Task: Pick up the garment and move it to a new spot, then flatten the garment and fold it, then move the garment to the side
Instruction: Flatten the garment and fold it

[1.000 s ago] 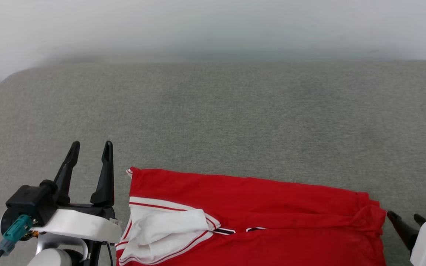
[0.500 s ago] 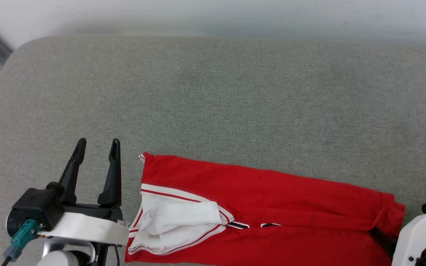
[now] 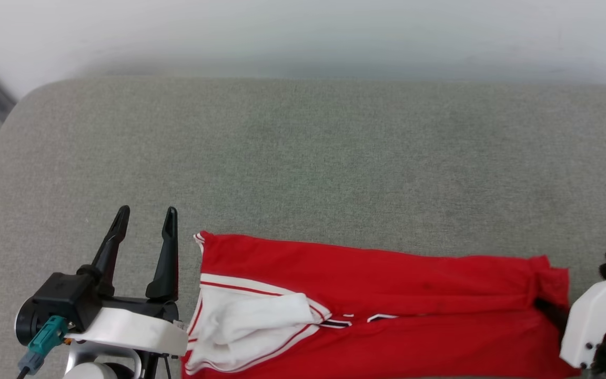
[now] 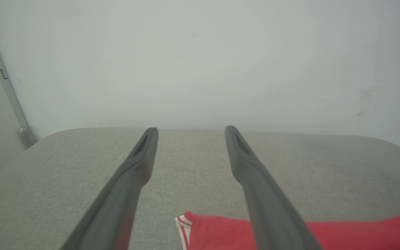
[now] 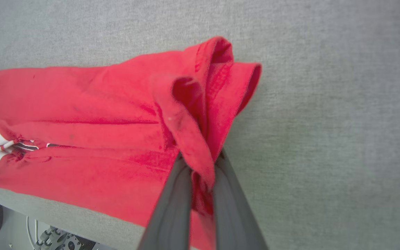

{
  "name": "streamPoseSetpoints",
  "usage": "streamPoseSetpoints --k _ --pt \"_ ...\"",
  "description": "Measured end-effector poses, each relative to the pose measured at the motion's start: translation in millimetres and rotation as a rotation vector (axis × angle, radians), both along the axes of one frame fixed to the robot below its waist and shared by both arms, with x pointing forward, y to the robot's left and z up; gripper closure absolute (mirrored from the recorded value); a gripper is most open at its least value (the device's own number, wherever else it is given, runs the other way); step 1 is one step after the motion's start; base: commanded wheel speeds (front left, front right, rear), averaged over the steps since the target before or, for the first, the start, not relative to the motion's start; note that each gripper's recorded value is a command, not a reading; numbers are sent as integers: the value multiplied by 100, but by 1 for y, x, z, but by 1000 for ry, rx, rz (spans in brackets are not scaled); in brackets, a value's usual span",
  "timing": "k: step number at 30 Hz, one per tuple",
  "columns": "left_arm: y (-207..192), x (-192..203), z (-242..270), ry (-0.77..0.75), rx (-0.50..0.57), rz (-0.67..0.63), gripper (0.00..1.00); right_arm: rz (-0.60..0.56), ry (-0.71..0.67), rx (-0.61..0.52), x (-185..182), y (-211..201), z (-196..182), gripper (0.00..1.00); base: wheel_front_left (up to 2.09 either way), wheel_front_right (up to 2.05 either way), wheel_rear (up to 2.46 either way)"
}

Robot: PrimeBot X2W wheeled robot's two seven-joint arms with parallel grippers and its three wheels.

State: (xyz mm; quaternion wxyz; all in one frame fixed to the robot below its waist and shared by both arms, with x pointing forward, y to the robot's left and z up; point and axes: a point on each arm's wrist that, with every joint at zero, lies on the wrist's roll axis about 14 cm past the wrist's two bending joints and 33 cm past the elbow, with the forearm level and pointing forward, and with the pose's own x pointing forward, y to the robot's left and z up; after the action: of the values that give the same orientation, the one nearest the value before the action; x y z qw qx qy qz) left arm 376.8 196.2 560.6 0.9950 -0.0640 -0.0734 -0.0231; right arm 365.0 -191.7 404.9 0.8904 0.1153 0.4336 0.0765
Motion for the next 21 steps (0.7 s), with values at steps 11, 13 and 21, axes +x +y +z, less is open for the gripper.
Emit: streamPoseSetpoints --k 11,13,21 --pt "-8 -7 10 -25 5 -11 0 -196 -119 -65 3 -73 52 100 0 0 0" --pt "-9 -8 10 -23 6 -15 0 -246 -122 -75 -3 -91 58 100 0 0 0" --pt "-19 -8 11 -21 10 -47 0 -274 -10 168 -23 -65 52 100 0 0 0"
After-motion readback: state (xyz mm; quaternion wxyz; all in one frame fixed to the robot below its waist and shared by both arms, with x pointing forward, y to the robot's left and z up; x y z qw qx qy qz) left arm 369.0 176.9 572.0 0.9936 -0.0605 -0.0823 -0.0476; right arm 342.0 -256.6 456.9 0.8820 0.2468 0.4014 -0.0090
